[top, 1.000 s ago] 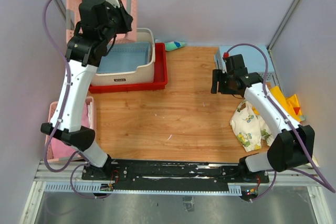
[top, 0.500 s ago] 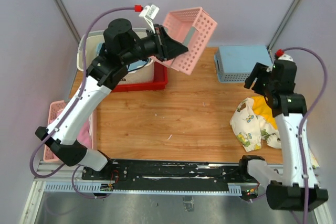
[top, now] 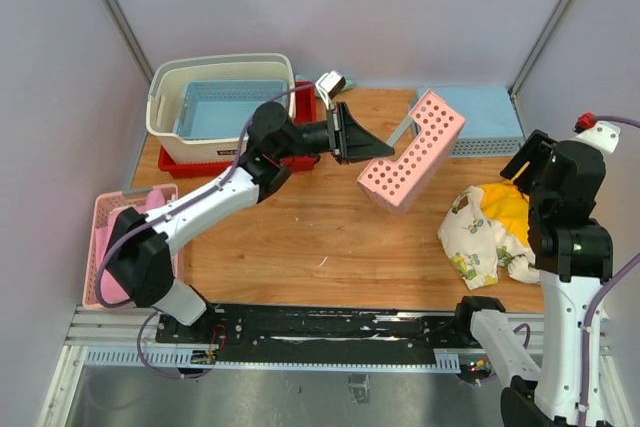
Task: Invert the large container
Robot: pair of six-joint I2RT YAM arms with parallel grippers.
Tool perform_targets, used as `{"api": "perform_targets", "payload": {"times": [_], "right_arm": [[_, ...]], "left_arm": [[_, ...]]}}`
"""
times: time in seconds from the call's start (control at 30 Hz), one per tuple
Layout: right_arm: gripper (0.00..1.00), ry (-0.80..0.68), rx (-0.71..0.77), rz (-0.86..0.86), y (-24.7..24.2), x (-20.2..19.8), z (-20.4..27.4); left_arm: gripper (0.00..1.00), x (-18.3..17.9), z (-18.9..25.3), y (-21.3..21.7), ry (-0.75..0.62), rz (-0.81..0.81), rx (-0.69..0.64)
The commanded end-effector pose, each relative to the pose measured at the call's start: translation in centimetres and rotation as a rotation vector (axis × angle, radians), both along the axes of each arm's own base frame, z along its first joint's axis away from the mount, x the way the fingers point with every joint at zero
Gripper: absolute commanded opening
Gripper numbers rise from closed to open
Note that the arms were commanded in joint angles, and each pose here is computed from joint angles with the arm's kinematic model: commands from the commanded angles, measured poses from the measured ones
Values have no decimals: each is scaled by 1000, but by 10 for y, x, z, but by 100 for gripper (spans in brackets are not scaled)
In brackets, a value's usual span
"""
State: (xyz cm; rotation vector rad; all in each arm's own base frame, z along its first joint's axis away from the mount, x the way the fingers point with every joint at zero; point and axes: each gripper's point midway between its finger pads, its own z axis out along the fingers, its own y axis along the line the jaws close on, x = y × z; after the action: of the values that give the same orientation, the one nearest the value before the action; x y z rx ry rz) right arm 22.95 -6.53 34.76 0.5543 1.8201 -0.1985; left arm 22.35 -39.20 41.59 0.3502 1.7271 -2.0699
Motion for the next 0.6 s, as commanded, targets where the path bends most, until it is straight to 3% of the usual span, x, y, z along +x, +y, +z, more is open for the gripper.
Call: {"api": "perform_targets", "payload": {"times": [0.0,0.27,0.57], "right_arm": [[70,40,-16,-19,-6,3,-5],[70,89,13,46,5,15,-22],[70,128,43,102,15,25,-35]], "left_arm": [[0,-32,33,15,41,-157,-272],[0,-19,-29,34,336,-197,-443],[0,15,-127,56,474,22,-306]]}}
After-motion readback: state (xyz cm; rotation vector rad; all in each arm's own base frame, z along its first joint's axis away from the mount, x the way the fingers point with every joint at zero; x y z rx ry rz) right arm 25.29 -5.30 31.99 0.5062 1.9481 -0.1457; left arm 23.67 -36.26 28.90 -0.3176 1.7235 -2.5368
